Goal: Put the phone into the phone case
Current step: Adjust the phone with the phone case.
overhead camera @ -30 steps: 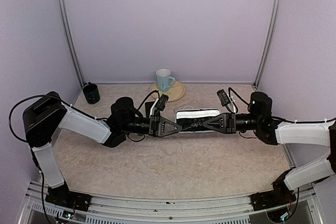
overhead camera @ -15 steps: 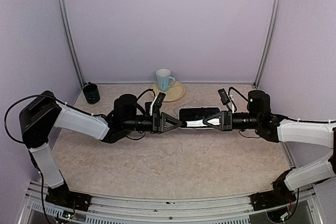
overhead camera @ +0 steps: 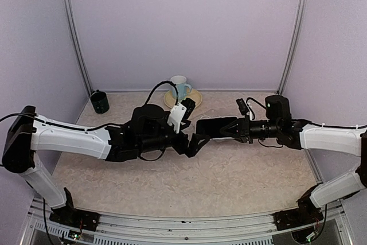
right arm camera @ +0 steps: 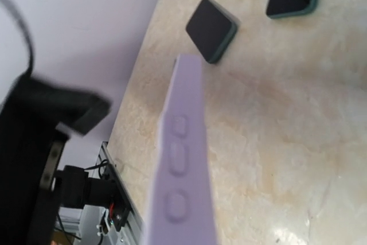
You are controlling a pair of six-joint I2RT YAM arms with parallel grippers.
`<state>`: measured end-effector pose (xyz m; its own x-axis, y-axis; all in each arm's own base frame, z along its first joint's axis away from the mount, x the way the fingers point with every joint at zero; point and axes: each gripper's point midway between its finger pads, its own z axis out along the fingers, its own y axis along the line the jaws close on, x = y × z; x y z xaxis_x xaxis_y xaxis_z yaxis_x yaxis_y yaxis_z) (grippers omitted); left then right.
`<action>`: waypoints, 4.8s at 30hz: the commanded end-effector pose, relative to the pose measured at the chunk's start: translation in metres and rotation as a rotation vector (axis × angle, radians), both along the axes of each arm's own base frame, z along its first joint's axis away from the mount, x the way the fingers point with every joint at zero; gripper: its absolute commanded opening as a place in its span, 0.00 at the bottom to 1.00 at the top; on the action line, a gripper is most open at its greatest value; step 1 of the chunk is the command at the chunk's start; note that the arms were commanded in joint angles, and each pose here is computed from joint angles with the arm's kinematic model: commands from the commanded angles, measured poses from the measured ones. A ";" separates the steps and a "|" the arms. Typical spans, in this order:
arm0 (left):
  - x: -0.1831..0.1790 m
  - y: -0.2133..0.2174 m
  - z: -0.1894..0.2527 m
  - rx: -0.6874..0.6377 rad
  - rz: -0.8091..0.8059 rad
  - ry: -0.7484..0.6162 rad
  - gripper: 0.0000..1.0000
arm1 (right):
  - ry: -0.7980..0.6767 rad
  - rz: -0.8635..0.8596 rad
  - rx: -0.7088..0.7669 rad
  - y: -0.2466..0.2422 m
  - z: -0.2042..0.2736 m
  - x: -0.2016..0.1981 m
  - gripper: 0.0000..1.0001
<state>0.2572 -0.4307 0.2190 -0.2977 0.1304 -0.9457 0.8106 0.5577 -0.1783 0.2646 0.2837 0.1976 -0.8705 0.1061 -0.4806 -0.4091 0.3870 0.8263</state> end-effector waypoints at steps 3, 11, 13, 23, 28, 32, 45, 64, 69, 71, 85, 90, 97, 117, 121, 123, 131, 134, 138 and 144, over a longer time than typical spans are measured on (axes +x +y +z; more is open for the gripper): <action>0.003 0.013 -0.006 0.259 0.105 -0.401 0.99 | 0.034 -0.019 0.024 0.003 0.012 0.008 0.00; -0.017 0.000 -0.030 0.450 0.007 -0.747 0.86 | 0.097 -0.028 0.023 0.003 0.006 0.007 0.00; -0.021 -0.005 -0.038 0.464 -0.030 -0.783 0.85 | 0.112 -0.029 0.027 0.003 0.006 0.006 0.00; -0.023 -0.028 -0.040 0.463 -0.103 -0.835 0.72 | 0.135 -0.028 0.037 0.004 0.006 0.005 0.00; -0.018 -0.034 -0.043 0.487 -0.116 -0.839 0.61 | 0.138 -0.027 0.037 0.004 0.005 0.004 0.00; -0.013 -0.035 -0.047 0.504 -0.120 -0.838 0.51 | 0.139 -0.021 0.040 0.005 0.006 0.002 0.00; -0.008 -0.036 -0.054 0.526 -0.147 -0.826 0.38 | 0.139 0.001 0.055 0.008 0.010 0.000 0.00; -0.001 -0.040 -0.065 0.588 -0.183 -0.816 0.19 | 0.152 0.038 0.072 0.014 0.012 -0.001 0.00; 0.002 -0.039 -0.066 0.596 -0.180 -0.813 0.02 | 0.155 0.043 0.073 0.015 0.011 0.000 0.00; 0.002 -0.039 -0.065 0.594 -0.179 -0.811 0.00 | 0.158 0.044 0.072 0.015 0.010 -0.001 0.00; 0.023 -0.019 -0.034 0.432 -0.008 -0.730 0.00 | 0.173 0.053 0.092 0.016 0.007 -0.003 0.00; 0.025 -0.007 -0.024 0.369 0.038 -0.702 0.00 | 0.172 0.053 0.097 0.015 0.007 -0.003 0.00; 0.023 0.001 -0.015 0.304 0.045 -0.684 0.00 | 0.182 0.056 0.103 0.016 0.005 -0.004 0.00; -0.001 -0.026 -0.040 0.459 -0.140 -0.789 0.27 | 0.183 0.057 0.103 0.016 0.005 -0.003 0.01; -0.005 -0.024 -0.033 0.432 -0.145 -0.795 0.26 | 0.188 0.057 0.100 0.016 0.003 -0.003 0.01; -0.008 -0.022 -0.029 0.409 -0.146 -0.794 0.26 | 0.192 0.056 0.097 0.016 0.001 -0.003 0.01; -0.013 -0.024 -0.034 0.455 -0.202 -0.793 0.25 | 0.191 0.057 0.102 0.016 0.001 -0.002 0.02; -0.013 -0.028 -0.041 0.474 -0.214 -0.791 0.26 | 0.192 0.056 0.102 0.016 0.001 -0.002 0.02; -0.012 -0.031 -0.047 0.503 -0.221 -0.790 0.26 | 0.192 0.057 0.102 0.016 0.002 -0.002 0.02; -0.006 -0.032 -0.047 0.516 -0.178 -0.810 0.23 | 0.191 0.060 0.103 0.017 0.003 -0.002 0.02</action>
